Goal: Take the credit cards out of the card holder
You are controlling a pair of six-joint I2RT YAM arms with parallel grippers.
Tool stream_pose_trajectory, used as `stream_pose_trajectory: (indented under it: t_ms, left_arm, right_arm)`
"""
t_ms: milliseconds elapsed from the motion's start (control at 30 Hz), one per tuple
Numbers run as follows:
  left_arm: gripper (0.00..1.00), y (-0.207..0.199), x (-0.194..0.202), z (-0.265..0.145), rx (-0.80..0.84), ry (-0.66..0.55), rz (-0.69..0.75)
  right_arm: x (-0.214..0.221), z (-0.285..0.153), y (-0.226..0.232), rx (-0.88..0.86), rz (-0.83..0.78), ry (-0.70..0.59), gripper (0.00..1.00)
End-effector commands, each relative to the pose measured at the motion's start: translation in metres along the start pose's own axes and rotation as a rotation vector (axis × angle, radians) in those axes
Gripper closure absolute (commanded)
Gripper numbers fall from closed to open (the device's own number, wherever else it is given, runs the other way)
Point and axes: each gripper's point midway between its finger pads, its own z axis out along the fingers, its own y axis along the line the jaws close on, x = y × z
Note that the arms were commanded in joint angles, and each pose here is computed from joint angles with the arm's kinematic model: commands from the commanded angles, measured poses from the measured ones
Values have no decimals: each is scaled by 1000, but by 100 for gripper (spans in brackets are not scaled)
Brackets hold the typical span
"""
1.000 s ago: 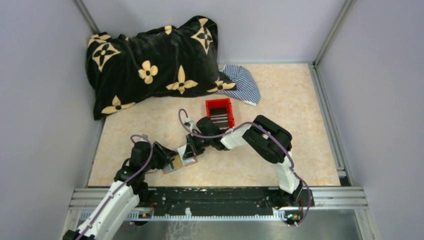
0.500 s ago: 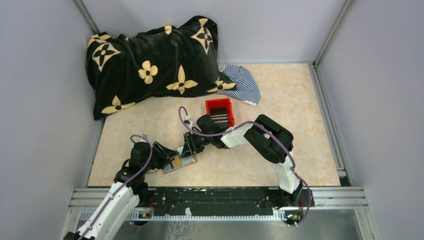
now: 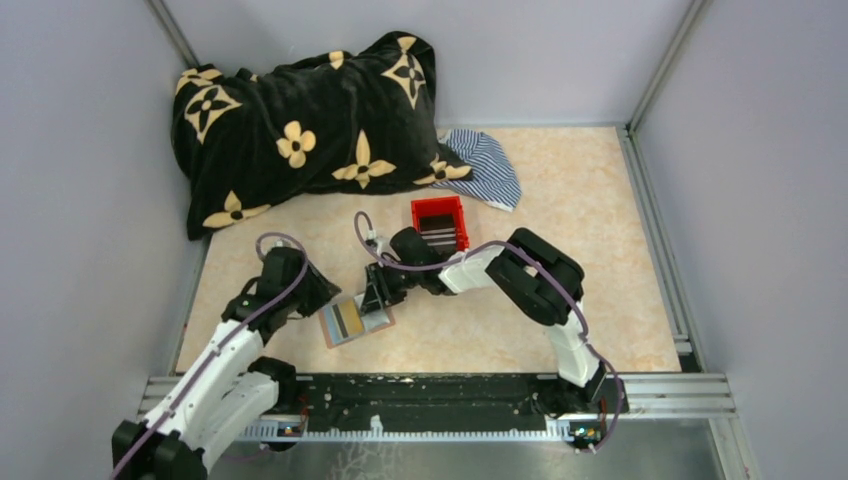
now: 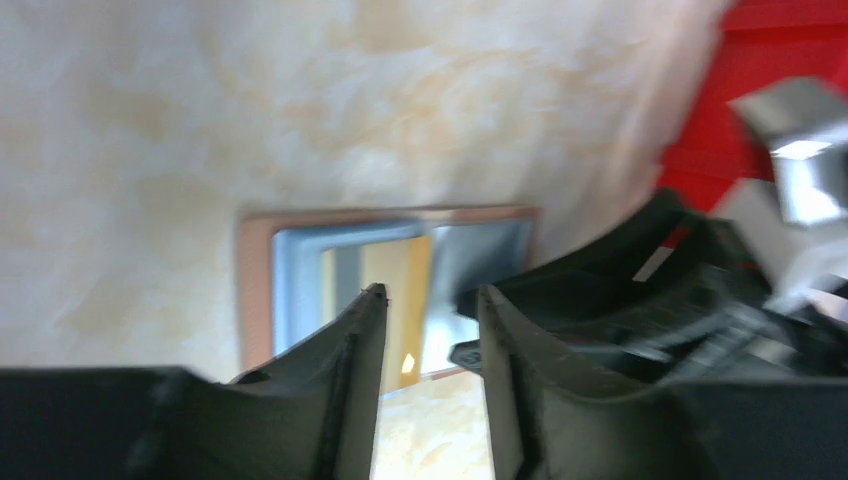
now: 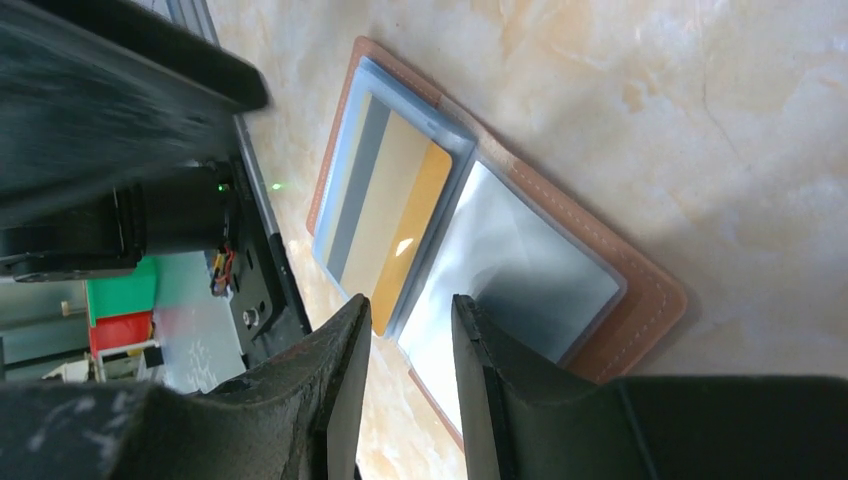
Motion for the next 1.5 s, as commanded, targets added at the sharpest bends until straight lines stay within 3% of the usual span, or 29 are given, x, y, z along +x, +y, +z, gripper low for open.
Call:
stream_pose_trajectory:
  t_ms: [0, 100, 233, 633, 1200, 1367, 1467]
  left_arm:
    - [63, 46, 34, 1, -234, 142, -3]
    - [72, 50, 47, 2, -232, 177, -56]
    - [64, 52, 45, -4, -235, 144, -101]
    - [63, 99, 85, 9, -436, 231, -114]
    - [67, 92, 80, 16, -367, 204, -76]
    - [67, 92, 79, 17, -368, 206, -64]
    - [67, 90, 79, 18, -358, 204, -60]
  right_arm:
    - [-13, 8, 10, -36, -53, 4, 64]
    - [-15, 11, 10, -53, -59, 9, 64]
    - [-15, 13, 12, -86, -54, 11, 65]
    - [-8, 13, 12, -131, -19, 25, 65]
    - [-13, 16, 13, -134, -11, 10, 66]
    - [-24, 14, 29, -192, -9, -27, 69]
    - [-22, 19, 26, -191, 2, -10, 81]
